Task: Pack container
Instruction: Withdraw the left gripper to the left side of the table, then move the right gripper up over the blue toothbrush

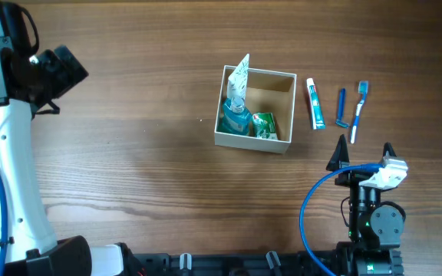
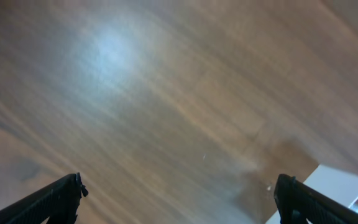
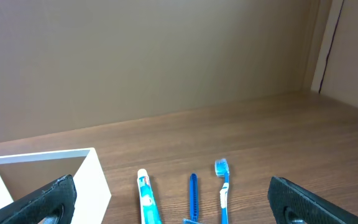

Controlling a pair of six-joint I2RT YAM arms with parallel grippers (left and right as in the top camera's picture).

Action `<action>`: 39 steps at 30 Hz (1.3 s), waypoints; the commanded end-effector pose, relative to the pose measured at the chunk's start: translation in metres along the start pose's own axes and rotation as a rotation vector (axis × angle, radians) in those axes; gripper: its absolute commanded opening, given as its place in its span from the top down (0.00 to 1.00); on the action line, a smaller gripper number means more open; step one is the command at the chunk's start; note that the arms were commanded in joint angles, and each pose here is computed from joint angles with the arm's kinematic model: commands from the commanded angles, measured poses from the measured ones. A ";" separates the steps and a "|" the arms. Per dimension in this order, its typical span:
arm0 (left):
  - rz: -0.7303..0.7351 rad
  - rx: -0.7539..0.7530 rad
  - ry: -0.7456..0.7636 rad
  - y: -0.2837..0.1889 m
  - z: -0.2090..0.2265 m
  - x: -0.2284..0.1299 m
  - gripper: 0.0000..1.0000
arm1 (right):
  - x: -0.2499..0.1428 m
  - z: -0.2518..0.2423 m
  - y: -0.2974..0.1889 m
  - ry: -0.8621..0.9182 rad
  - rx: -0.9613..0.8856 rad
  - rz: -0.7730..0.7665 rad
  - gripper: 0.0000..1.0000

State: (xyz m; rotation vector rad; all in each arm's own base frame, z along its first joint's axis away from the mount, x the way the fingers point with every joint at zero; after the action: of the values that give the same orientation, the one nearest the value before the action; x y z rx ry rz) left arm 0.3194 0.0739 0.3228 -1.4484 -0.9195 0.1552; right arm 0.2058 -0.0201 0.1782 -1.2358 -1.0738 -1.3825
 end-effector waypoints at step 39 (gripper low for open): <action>0.002 0.006 -0.001 0.002 0.001 0.001 0.00 | 0.024 -0.009 -0.002 0.220 -0.056 -0.127 0.00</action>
State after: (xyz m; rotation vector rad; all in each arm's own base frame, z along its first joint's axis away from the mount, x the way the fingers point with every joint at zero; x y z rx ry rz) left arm 0.3194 0.0739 0.3228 -1.4488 -0.9195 0.1552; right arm 0.2039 -0.0280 0.1893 -1.1092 -0.9758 -1.5409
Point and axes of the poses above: each gripper's point midway between its finger pads, its own y axis out along the fingers, its own z axis along the line the jaws close on, x = y × z, the point moved 4 cm from there along -y, back along the fingers, and after that the axes turned 1 degree about -y, right-handed, at the moved point
